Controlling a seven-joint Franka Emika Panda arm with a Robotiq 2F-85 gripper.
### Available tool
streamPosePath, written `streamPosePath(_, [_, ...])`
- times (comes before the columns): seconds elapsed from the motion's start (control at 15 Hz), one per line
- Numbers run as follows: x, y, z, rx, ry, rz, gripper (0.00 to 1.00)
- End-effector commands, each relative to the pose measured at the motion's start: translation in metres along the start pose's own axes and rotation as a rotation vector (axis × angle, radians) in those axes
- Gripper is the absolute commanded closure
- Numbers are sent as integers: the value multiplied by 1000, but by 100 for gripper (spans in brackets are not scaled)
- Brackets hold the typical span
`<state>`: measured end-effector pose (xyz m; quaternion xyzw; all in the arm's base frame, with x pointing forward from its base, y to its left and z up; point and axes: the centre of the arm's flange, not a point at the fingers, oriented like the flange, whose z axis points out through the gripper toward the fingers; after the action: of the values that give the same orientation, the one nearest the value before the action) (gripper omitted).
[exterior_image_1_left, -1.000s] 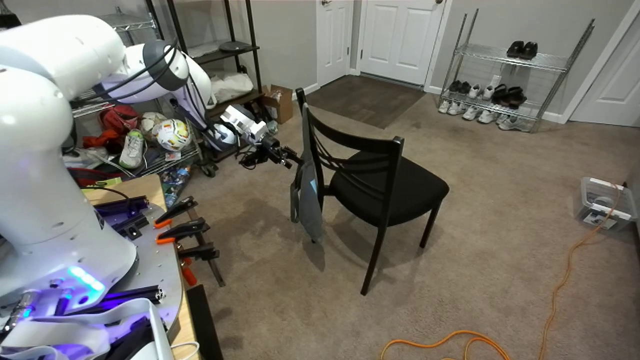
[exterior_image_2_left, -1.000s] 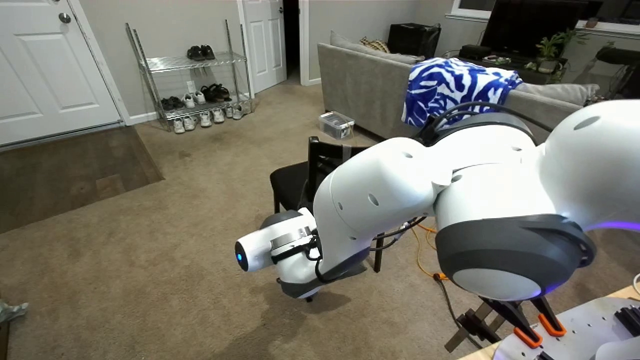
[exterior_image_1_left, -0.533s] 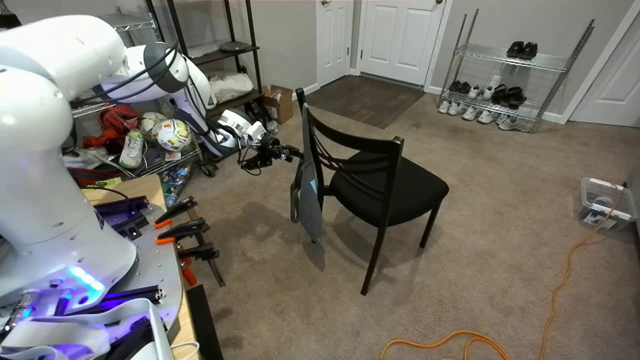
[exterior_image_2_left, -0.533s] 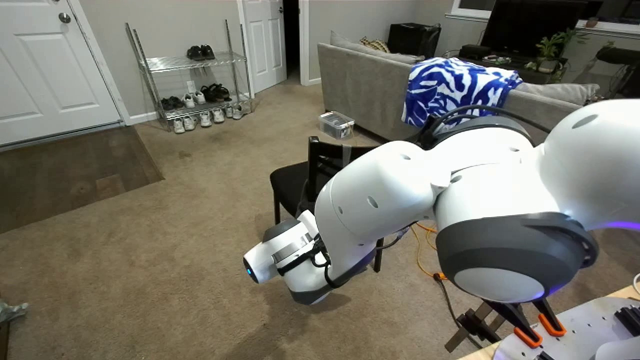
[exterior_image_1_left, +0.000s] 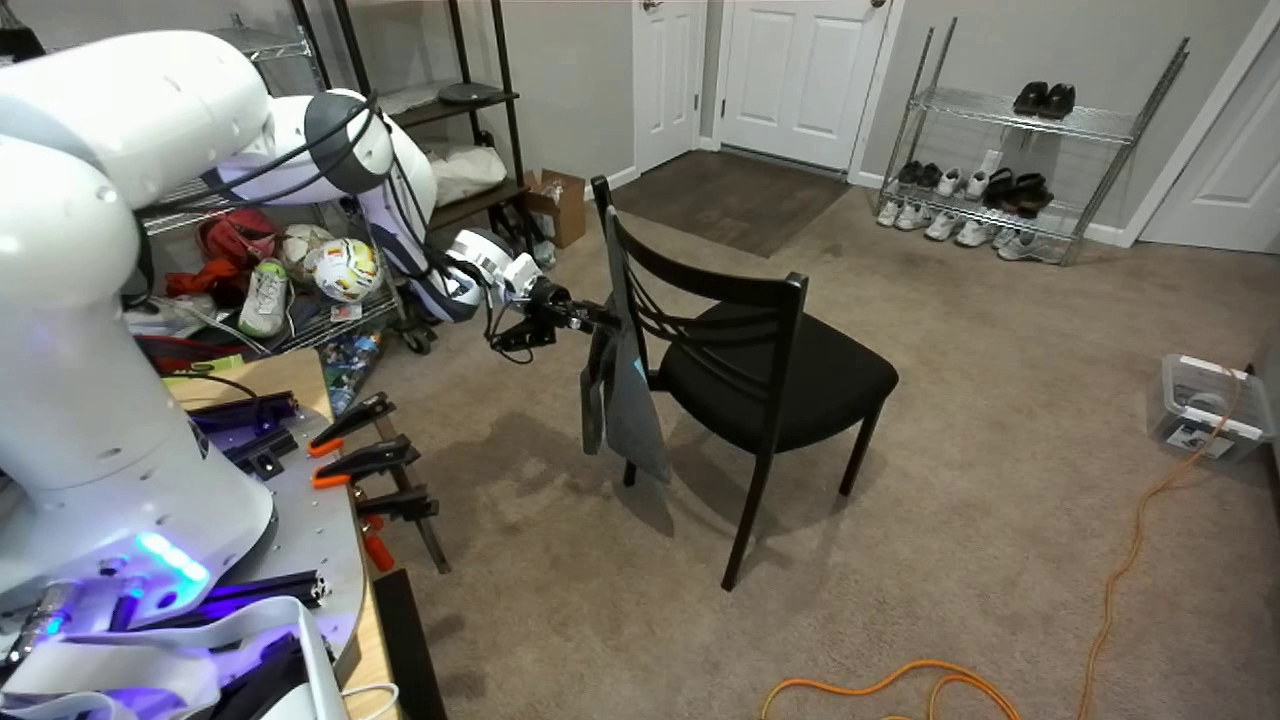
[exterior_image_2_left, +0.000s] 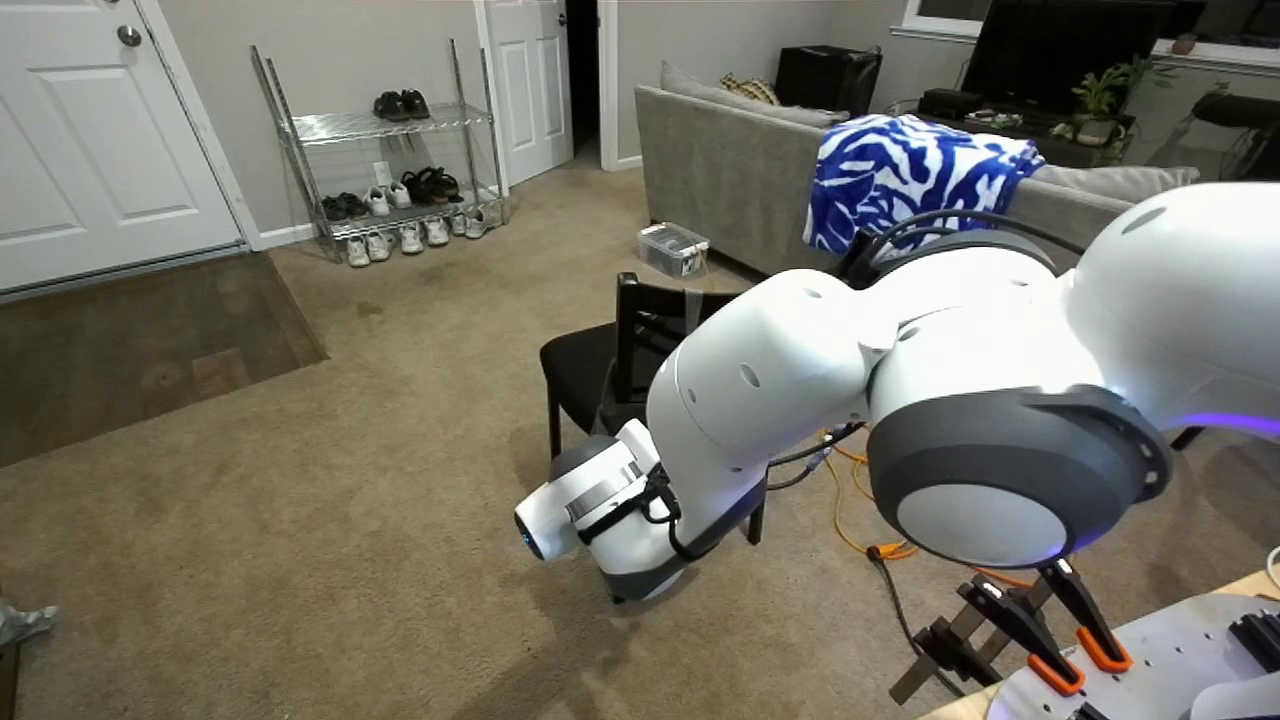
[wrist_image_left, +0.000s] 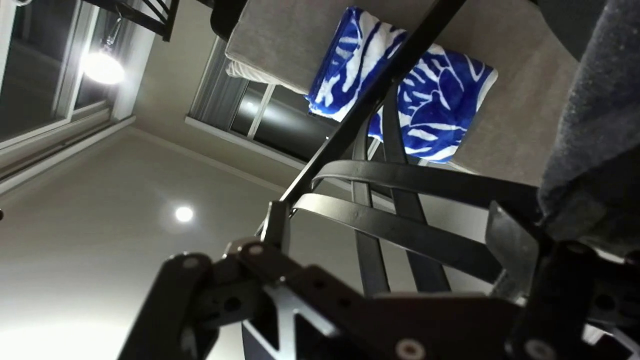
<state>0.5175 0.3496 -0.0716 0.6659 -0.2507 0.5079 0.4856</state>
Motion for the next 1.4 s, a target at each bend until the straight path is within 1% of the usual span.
streamPosePath(0.0, [-27, -40, -4, -10, 9, 21, 0])
streamPosePath(0.2, [-29, -40, -16, 17, -22, 28, 0])
streamPosePath(0.53, [-23, -38, -51, 81, -56, 41, 0])
streamPosePath(0.73, [-15, -38, -61, 89, -42, 66, 0])
streamPosePath(1.0, [-3, -38, -54, 90, -21, 104, 0])
streamPosePath(1.33, [6, -36, -24, 58, -6, 145, 0])
